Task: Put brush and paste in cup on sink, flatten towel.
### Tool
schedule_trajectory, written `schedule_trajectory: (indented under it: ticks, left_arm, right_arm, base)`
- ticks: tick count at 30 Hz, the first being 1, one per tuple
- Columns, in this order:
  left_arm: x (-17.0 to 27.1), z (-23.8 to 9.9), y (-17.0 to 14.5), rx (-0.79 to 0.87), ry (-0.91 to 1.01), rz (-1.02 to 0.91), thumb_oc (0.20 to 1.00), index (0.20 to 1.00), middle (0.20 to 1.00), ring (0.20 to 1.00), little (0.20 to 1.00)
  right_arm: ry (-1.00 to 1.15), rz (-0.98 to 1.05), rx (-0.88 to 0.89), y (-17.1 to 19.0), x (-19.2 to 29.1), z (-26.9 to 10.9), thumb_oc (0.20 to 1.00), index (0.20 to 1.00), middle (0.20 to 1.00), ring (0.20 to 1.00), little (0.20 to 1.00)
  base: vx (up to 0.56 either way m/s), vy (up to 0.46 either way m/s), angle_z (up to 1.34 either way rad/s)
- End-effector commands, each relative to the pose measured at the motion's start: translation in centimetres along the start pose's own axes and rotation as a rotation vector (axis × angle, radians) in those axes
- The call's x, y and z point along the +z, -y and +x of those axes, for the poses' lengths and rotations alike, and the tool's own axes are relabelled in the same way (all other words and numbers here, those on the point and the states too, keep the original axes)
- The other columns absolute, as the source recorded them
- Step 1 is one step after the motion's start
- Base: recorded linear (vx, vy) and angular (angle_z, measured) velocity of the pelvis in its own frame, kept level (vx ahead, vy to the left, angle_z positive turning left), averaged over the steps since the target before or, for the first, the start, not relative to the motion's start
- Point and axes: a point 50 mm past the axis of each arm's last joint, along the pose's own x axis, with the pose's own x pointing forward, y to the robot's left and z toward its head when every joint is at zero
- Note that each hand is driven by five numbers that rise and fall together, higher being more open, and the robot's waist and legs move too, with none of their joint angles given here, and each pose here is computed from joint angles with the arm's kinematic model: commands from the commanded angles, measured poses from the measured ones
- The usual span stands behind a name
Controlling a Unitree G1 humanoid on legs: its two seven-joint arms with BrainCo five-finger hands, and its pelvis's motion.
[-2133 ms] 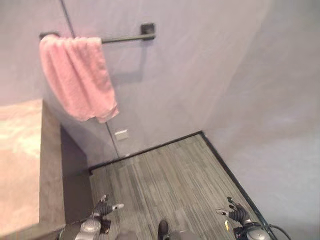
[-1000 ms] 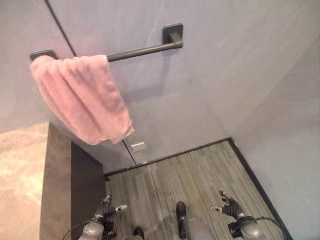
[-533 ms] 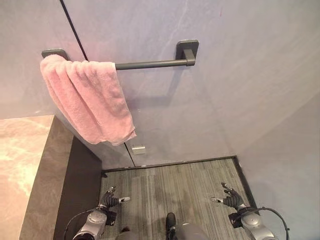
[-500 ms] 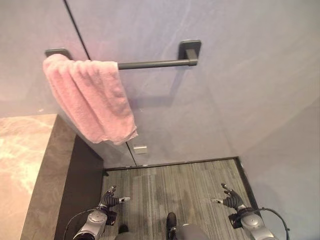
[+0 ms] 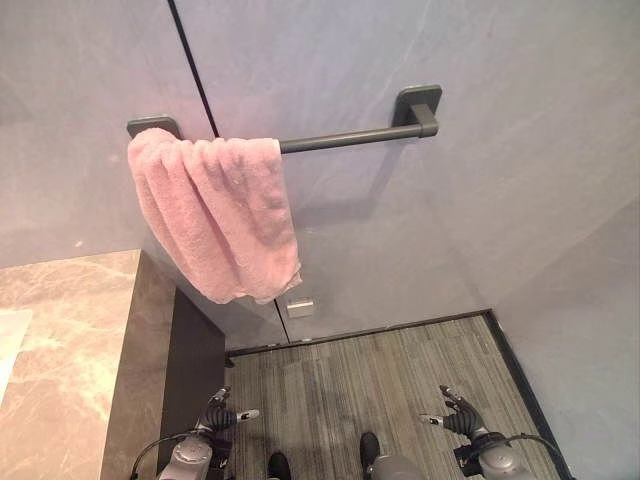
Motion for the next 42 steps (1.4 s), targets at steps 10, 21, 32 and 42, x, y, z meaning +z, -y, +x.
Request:
schedule_trajectory:
  ticks: [10, 21, 32, 42]
  left_arm:
    - [13.0, -1.2, 4.5, -0.249, 0.601, 0.672, 1.000, 1.000, 1.000, 1.000, 1.000]
    - [25.4, -14.9, -5.2, -0.085, 1.306, 0.556, 1.000, 1.000, 1.000, 1.000, 1.000]
    - [23.5, -17.2, -14.4, 0.224, 1.186, 0.464, 1.000, 1.000, 1.000, 1.000, 1.000]
    - [24.1, -14.2, -17.4, 0.368, 1.065, 0.389, 1.000, 1.000, 1.000, 1.000, 1.000]
  right_arm:
    - [0.232, 0.035, -0.084, 1.9, 6.3, 1.2, 1.000, 1.000, 1.000, 1.000, 1.000]
    - [0.306, 0.004, -0.076, 3.4, 8.1, 1.0, 1.000, 1.000, 1.000, 1.000, 1.000]
    - [0.589, -0.080, -0.030, 4.2, 14.1, -1.1, 1.000, 1.000, 1.000, 1.000, 1.000]
    - [0.905, -0.229, -0.026, 4.6, 23.9, -3.4, 1.000, 1.000, 1.000, 1.000, 1.000]
  base:
    - [0.00, 0.002, 0.00]
    - [-0.01, 0.017, 0.08]
    - [0.00, 0.039, 0.07]
    - [-0.02, 0.042, 0.03]
